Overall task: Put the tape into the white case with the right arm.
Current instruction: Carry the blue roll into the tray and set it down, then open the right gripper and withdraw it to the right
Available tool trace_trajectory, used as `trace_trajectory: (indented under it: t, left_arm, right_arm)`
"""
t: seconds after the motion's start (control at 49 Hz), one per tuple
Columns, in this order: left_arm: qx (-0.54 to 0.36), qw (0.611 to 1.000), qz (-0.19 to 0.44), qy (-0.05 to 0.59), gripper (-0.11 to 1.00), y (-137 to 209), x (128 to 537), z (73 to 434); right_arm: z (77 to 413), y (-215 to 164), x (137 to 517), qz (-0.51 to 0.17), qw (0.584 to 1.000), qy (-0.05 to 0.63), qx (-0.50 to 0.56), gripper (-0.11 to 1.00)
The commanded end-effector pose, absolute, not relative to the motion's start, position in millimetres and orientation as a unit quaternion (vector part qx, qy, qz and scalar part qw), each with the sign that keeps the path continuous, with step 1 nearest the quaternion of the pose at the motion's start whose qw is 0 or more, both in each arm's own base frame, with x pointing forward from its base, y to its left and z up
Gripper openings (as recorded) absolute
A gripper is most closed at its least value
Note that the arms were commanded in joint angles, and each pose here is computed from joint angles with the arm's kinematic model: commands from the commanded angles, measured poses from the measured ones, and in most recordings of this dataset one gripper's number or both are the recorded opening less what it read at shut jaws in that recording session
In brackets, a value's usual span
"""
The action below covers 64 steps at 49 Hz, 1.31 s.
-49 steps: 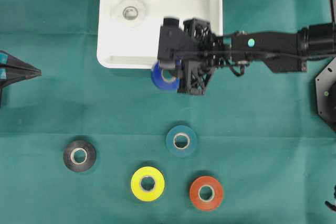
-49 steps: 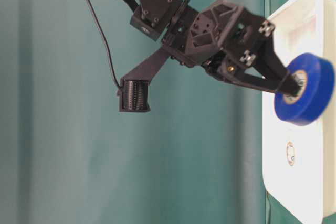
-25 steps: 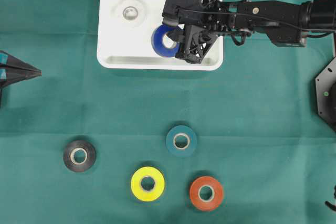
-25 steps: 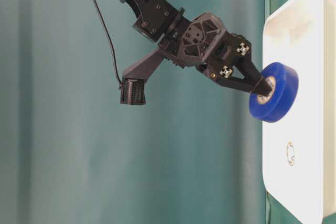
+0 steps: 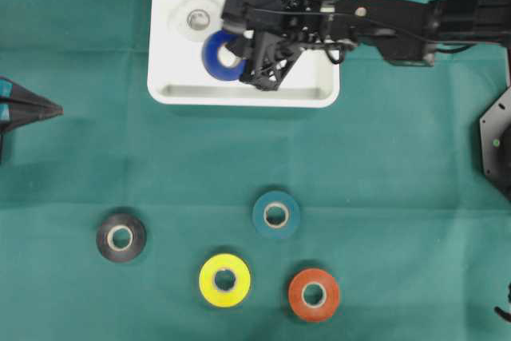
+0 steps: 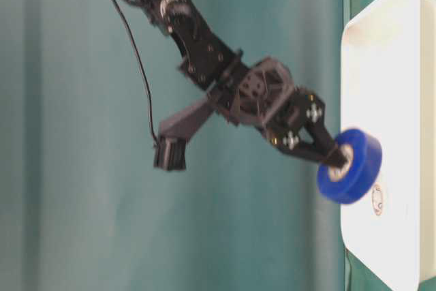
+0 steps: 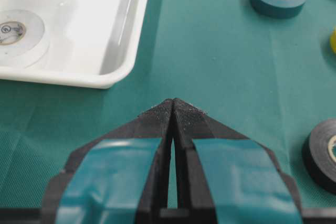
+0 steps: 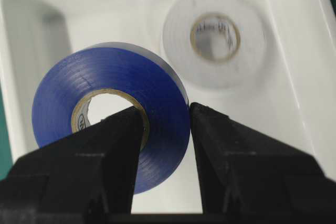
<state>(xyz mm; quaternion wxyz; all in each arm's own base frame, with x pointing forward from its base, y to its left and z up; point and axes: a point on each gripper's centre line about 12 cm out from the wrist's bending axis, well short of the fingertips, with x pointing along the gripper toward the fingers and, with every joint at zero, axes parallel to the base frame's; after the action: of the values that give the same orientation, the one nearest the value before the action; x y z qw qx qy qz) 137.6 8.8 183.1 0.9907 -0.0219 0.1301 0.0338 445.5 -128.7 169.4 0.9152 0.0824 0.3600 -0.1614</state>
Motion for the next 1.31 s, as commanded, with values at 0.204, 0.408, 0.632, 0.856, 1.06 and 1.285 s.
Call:
trace_trajectory:
  t: [0.204, 0.408, 0.632, 0.856, 1.06, 1.285]
  left_arm:
    - [-0.022, 0.991, 0.036, 0.127, 0.0, 9.5, 138.9, 186.3]
    - [-0.021, 0.991, 0.035, 0.126, 0.0, 9.3, 138.8, 186.5]
    - [-0.021, 0.991, 0.036, 0.127, 0.0, 9.6, 138.9, 186.3]
    - [-0.021, 0.991, 0.035, 0.127, 0.0, 9.3, 138.9, 186.3]
    - [-0.022, 0.991, 0.036, 0.128, 0.0, 9.5, 138.9, 186.2]
    - [-0.021, 0.991, 0.035, 0.127, 0.0, 9.3, 138.9, 186.3]
  right_arm:
    - [187.4, -130.6, 473.5, -0.155, 0.93, 0.323, 0.077, 0.02]
    - [184.3, -130.2, 475.8, -0.154, 0.93, 0.323, 0.079, 0.02]
    - [180.2, -130.3, 477.4, -0.156, 0.93, 0.321, 0.088, 0.02]
    - [175.6, -128.9, 478.9, -0.155, 0.93, 0.322, 0.09, 0.02]
    - [175.0, -125.2, 479.5, -0.151, 0.93, 0.323, 0.089, 0.47]
    - [172.3, -123.5, 475.8, -0.151, 0.928, 0.33, 0.088, 0.58]
